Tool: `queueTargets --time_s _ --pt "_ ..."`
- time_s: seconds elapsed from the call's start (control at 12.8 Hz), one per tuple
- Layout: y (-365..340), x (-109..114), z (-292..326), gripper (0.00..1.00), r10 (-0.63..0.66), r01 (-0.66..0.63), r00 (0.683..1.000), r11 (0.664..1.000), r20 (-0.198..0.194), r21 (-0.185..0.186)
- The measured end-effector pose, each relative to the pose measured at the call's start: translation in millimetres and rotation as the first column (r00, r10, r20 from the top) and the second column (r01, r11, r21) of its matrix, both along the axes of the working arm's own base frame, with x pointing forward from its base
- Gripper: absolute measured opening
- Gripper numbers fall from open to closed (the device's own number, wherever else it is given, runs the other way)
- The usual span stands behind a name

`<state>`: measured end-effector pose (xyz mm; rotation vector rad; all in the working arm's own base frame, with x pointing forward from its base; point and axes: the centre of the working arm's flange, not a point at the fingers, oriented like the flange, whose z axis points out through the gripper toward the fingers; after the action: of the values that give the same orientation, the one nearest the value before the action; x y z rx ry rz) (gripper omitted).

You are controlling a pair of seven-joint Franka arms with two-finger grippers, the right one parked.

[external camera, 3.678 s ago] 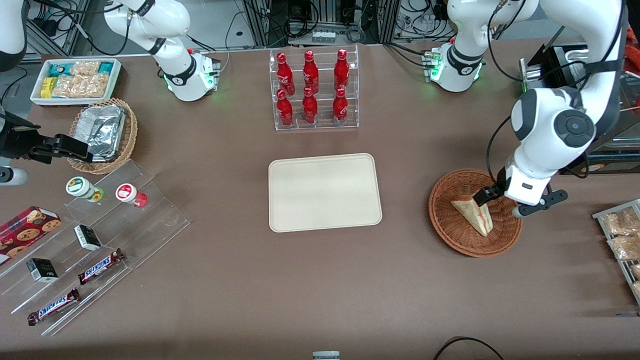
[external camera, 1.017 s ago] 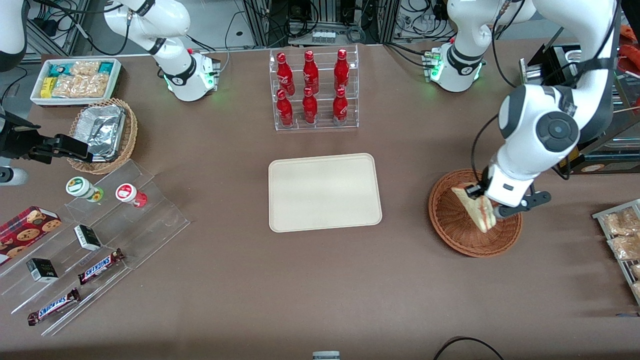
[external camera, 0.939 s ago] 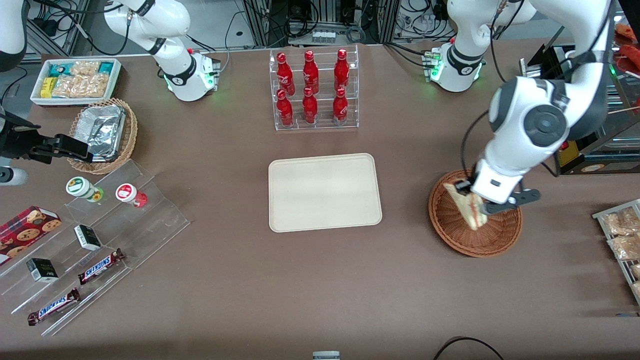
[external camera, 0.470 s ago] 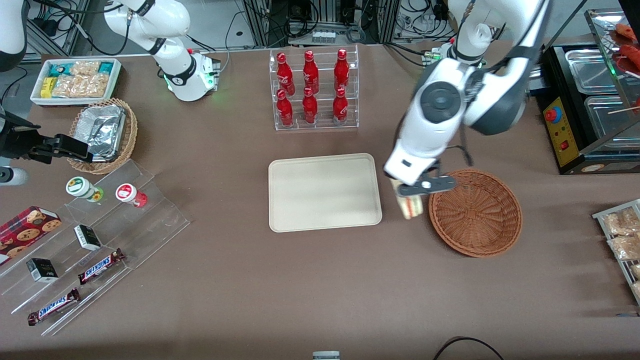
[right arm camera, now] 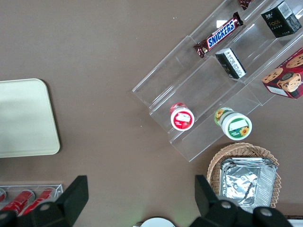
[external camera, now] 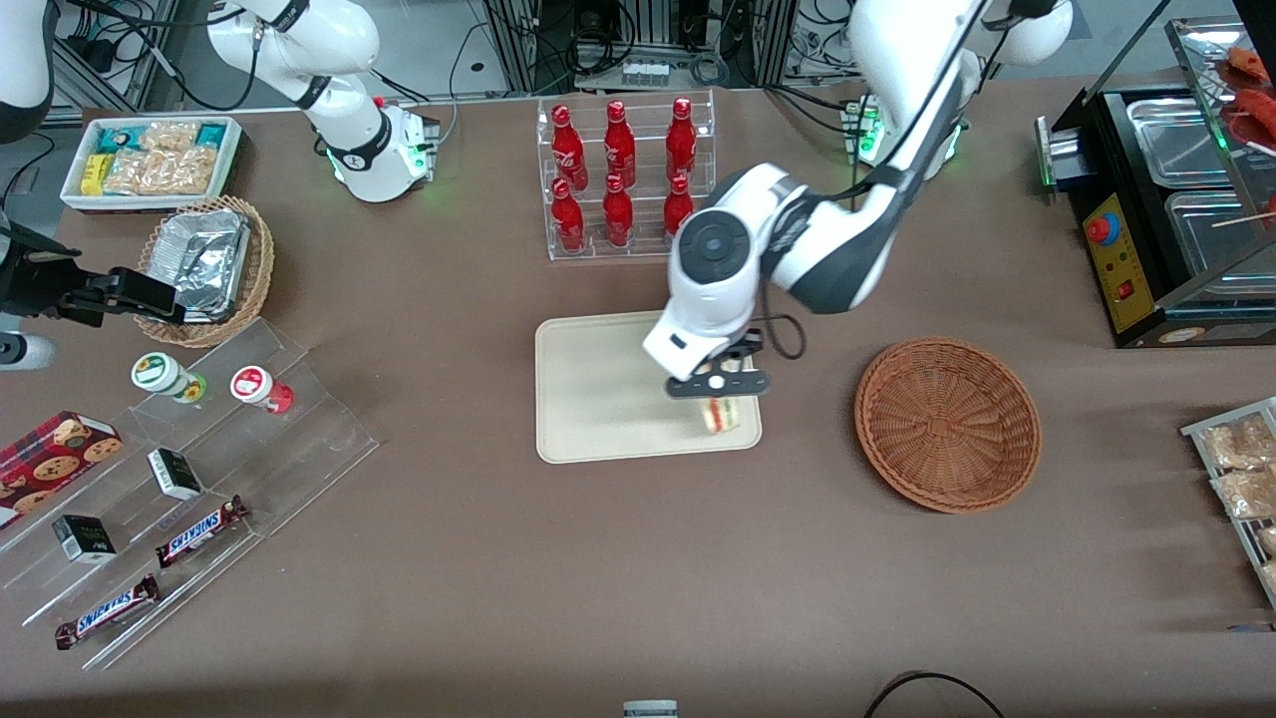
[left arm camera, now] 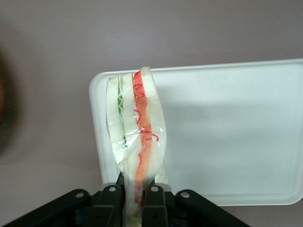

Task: Place sandwich from basket to tray
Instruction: 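Lift the sandwich and carry it over the beige tray, then lower the sandwich onto the tray and open the left gripper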

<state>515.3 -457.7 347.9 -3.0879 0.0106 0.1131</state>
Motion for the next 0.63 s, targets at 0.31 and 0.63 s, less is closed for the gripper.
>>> queueTargets --time_s 0.31,0.63 --pt "-37.8 -16.3 -42.3 0.15 -0.052 0.052 0.999 0.999 0.005 -0.018" --pt "-57.8 -28.4 -69.4 0.15 -0.081 0.082 0.997 0.996 0.016 -0.036"
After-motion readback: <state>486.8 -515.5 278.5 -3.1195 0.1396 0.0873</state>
